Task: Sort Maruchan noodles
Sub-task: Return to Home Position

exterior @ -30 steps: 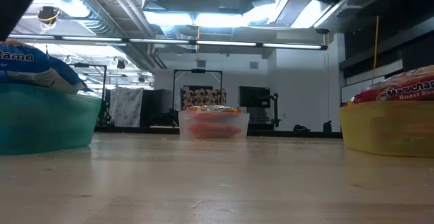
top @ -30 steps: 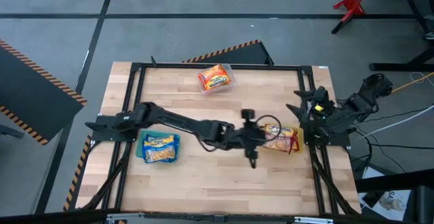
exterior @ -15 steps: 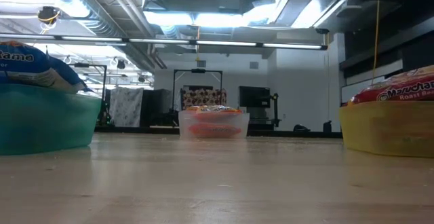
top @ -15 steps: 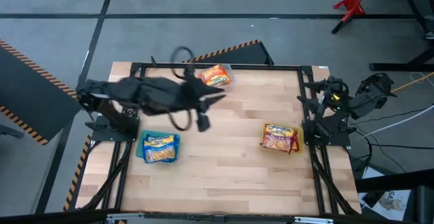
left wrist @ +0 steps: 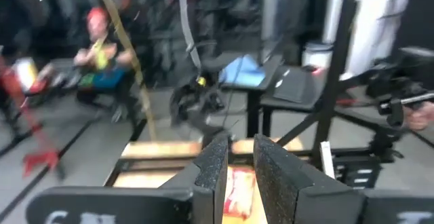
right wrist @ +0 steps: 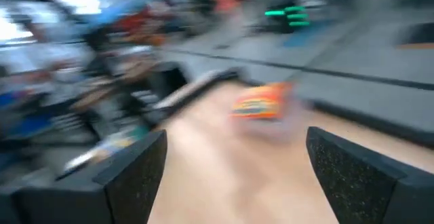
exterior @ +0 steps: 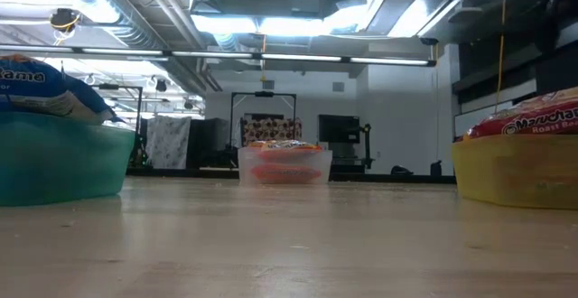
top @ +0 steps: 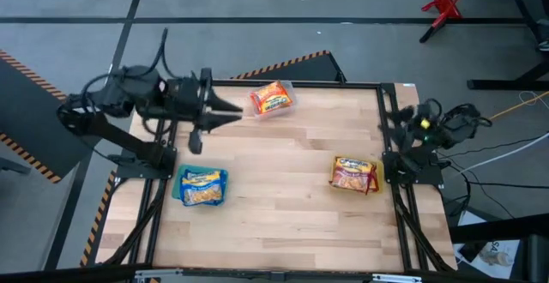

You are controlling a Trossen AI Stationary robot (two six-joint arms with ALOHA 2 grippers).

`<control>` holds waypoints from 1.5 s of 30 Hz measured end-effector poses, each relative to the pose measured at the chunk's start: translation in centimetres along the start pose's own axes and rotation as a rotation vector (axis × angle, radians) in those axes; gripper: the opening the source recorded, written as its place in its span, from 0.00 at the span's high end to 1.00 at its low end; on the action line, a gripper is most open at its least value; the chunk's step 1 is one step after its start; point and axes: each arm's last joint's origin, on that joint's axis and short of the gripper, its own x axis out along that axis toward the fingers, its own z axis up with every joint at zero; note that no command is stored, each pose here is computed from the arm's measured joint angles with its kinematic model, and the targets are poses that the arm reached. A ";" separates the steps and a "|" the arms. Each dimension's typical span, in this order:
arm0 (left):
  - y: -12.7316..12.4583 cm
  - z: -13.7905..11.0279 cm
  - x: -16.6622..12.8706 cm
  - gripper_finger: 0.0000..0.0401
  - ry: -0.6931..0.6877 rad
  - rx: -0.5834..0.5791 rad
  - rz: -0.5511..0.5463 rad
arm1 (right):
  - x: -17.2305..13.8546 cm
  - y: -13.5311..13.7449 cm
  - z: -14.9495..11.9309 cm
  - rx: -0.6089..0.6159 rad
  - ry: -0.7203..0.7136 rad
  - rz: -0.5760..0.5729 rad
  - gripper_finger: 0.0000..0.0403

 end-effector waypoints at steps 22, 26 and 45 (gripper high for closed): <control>0.5 -28.6 -6.7 0.83 -0.386 -0.249 -0.142 | 3.0 4.2 -7.0 -0.310 -0.086 0.715 0.16; 0.4 -31.8 -6.9 0.83 -0.368 -0.275 -0.122 | 3.8 3.8 -9.0 -0.310 -0.086 0.653 0.16; 0.7 -33.3 -7.0 0.83 -0.288 -0.225 -0.075 | 5.7 2.5 -10.8 -0.292 -0.039 0.599 0.16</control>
